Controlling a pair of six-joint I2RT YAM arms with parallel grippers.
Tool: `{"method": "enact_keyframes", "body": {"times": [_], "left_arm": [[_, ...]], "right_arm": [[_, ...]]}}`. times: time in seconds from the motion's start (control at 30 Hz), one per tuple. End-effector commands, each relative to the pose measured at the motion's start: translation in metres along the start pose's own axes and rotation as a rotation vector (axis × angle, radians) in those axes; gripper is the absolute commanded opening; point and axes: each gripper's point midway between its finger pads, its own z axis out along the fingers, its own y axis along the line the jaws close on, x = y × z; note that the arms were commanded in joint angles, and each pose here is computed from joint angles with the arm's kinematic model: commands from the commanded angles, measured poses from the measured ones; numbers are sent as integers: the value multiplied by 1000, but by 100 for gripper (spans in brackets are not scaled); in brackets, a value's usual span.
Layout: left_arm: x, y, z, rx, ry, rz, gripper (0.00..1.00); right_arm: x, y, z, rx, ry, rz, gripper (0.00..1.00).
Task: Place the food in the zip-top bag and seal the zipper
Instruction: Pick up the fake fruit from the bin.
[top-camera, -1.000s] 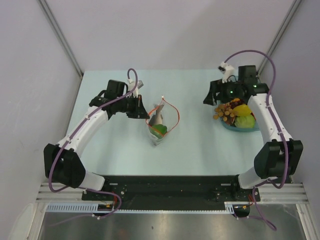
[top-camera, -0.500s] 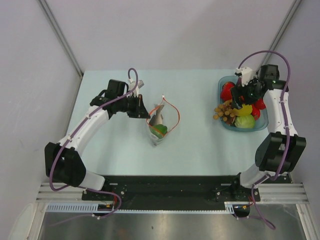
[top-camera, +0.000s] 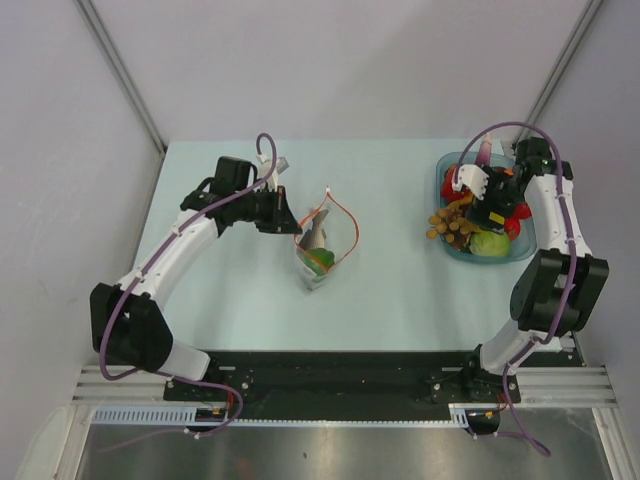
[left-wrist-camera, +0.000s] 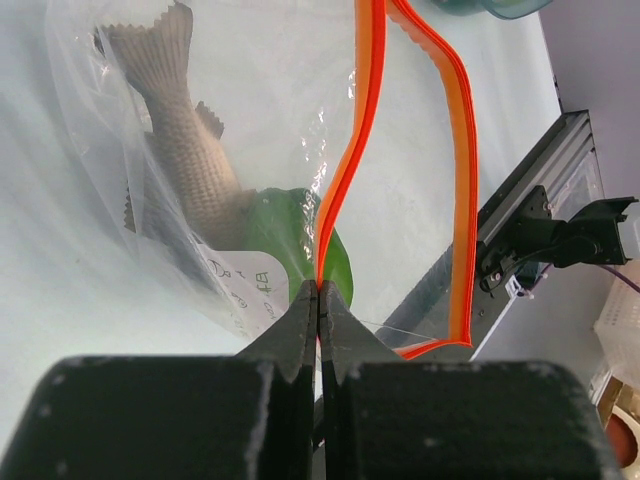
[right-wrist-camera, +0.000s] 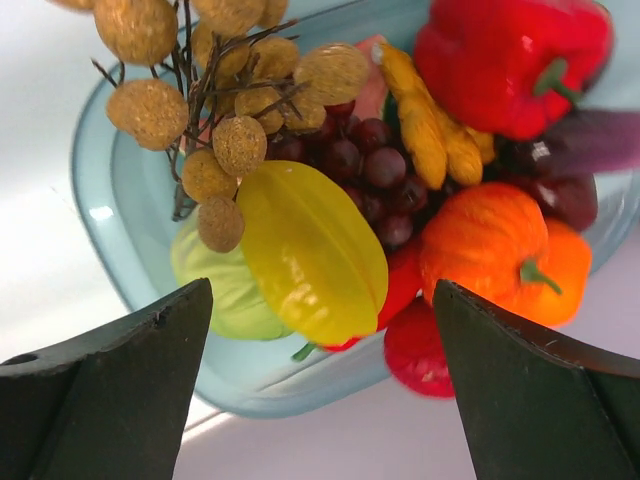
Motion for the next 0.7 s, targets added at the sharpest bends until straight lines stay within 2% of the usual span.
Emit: {"method": "enact_keyframes", "body": {"times": [0.0,0.17,0.27,0.37,0.4,0.5,0.57,0.67], "left_arm": [[-18,-11,-5,42,-44,45,0],[-19,-11,-4,44,-46,33,0],[-19,-11,-4,43,-48,34,0],[-19,-10,-4,32,-50,38,0],[-20,-10,-4,34,-51,39,0],[-20,-11,-5,40,-51,46,0],[-19,-11,-4,42,-46,47,0],[-20,-11,-4,43,-44,48,0]], "right_arm": [[8,3,20,-77,29,-199,95],[16,4,37,-112,61,-207,94],[19,5,36,-117,75,-208,89],[16,6,27,-106,71,-213,79],[16,6,22,-98,76,-216,70],[24,9,19,-98,103,-217,49],[27,8,15,-85,115,-214,42],[24,2,4,-42,110,-215,41]]}}
